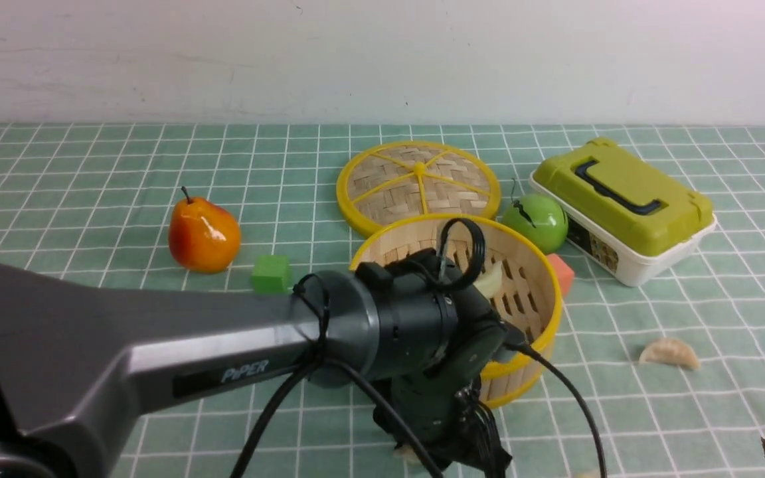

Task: Put the dumplings into the steamer on the table with the blue tablecloth.
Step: 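Reach for and grasp a dumpling on the table with the left gripper, then place the dumpling into the bamboo steamer basket with the left gripper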

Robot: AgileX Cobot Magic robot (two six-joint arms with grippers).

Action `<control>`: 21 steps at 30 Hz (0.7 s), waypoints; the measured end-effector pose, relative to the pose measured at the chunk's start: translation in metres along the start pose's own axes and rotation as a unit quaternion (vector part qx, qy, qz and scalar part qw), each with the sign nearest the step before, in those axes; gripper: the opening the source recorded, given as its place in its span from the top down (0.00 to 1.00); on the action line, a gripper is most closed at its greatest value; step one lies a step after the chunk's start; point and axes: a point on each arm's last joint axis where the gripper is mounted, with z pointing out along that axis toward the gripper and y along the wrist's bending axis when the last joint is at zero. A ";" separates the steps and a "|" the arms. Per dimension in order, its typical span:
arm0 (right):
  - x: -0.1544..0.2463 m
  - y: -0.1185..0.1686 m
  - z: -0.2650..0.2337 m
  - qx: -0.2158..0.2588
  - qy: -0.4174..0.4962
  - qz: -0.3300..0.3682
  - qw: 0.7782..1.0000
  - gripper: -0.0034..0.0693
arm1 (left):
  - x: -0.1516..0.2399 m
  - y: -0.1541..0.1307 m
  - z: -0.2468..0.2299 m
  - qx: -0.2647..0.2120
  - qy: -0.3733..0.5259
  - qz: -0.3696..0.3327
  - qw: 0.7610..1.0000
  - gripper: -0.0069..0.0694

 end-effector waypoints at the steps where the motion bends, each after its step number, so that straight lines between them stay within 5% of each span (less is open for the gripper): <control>1: 0.000 0.000 0.000 0.000 0.000 0.000 1.000 0.82 | 0.001 0.001 -0.007 -0.004 0.026 -0.025 0.999 0.61; 7: 0.000 0.000 0.000 0.000 0.000 0.000 1.000 0.82 | -0.019 0.005 -0.089 0.041 -0.034 -0.058 0.997 0.60; 12: 0.000 0.000 0.000 0.000 0.000 0.011 1.000 0.81 | -0.053 0.044 -0.137 0.051 -0.119 -0.100 0.987 0.60; 21: -0.002 -0.008 0.019 0.003 0.063 0.069 0.996 0.81 | -0.096 0.102 -0.058 0.026 -0.088 -0.172 0.981 0.60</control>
